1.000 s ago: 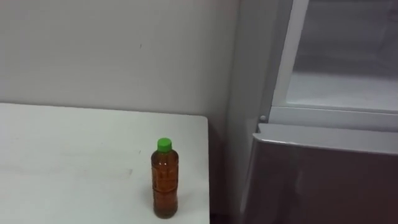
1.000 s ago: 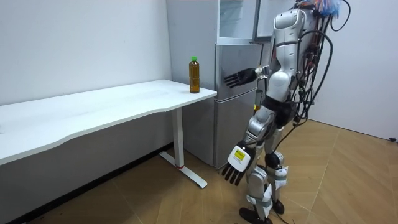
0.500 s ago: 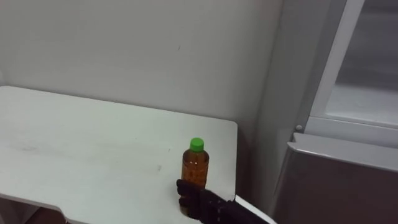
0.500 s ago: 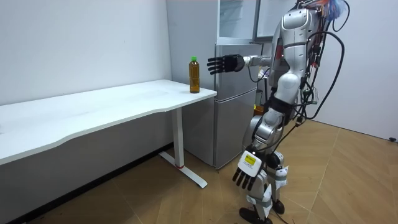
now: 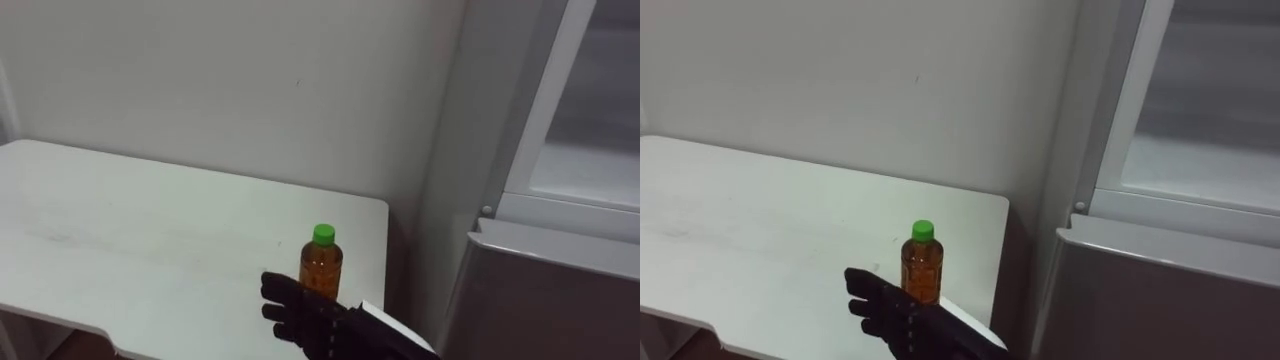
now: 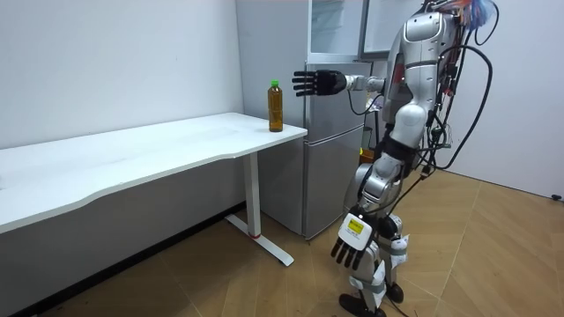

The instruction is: Put the bottle in the upper fridge

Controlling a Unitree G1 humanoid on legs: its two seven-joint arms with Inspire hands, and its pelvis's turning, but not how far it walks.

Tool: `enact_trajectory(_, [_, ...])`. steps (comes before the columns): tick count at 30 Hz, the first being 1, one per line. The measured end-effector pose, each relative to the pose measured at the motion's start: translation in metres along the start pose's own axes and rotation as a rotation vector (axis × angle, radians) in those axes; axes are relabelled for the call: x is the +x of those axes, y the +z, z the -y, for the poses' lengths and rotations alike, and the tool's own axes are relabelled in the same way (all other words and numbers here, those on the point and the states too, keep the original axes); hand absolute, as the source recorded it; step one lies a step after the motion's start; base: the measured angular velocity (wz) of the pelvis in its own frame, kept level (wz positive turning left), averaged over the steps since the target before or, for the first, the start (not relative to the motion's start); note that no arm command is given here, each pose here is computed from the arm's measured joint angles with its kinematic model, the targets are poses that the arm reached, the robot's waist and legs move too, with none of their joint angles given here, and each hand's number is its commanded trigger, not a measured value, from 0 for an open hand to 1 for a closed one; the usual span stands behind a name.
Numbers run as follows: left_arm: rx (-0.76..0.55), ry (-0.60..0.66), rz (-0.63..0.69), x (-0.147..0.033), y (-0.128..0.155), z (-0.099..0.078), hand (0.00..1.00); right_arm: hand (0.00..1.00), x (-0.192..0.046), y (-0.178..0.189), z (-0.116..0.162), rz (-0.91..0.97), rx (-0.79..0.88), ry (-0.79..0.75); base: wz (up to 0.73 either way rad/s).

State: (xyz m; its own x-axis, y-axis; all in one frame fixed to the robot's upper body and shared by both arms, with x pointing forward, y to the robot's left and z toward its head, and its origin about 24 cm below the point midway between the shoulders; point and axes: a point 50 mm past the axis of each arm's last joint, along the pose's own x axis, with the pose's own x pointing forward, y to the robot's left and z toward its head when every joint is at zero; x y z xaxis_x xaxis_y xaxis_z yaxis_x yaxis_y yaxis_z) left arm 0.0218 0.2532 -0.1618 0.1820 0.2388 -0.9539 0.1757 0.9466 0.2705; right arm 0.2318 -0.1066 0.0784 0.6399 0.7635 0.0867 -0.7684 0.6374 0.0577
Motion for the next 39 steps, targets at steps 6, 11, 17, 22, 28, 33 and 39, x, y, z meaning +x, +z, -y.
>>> enact_trajectory(6, [-0.012, 0.003, 0.004, 0.000, 0.001, 0.000, 0.00, 0.00, -0.003, 0.003, 0.008, 0.025, 0.019, -0.088, 0.00])
enact_trajectory(11, [-0.014, 0.012, 0.009, 0.001, 0.004, 0.002, 0.00, 0.00, -0.008, 0.004, 0.020, 0.016, -0.002, -0.250, 0.03])
enact_trajectory(17, [-0.015, 0.007, 0.007, 0.001, 0.003, 0.004, 0.00, 0.00, -0.013, 0.005, 0.032, 0.010, -0.029, -0.385, 0.12])
enact_trajectory(22, [-0.016, 0.005, -0.001, 0.000, 0.002, 0.007, 0.00, 0.00, -0.011, 0.010, 0.037, 0.026, -0.049, -0.459, 0.06])
enact_trajectory(28, [-0.022, 0.011, -0.022, -0.001, -0.004, 0.013, 0.00, 0.00, -0.008, 0.013, 0.046, 0.038, -0.073, -0.557, 0.02])
enact_trajectory(33, [-0.025, 0.008, -0.022, -0.001, -0.004, 0.014, 0.00, 0.00, -0.005, 0.012, 0.055, 0.044, -0.066, -0.617, 0.10])
enact_trajectory(39, [-0.028, 0.040, 0.001, 0.000, 0.006, 0.014, 0.00, 0.00, 0.006, -0.003, 0.077, -0.037, -0.060, -0.721, 0.08])
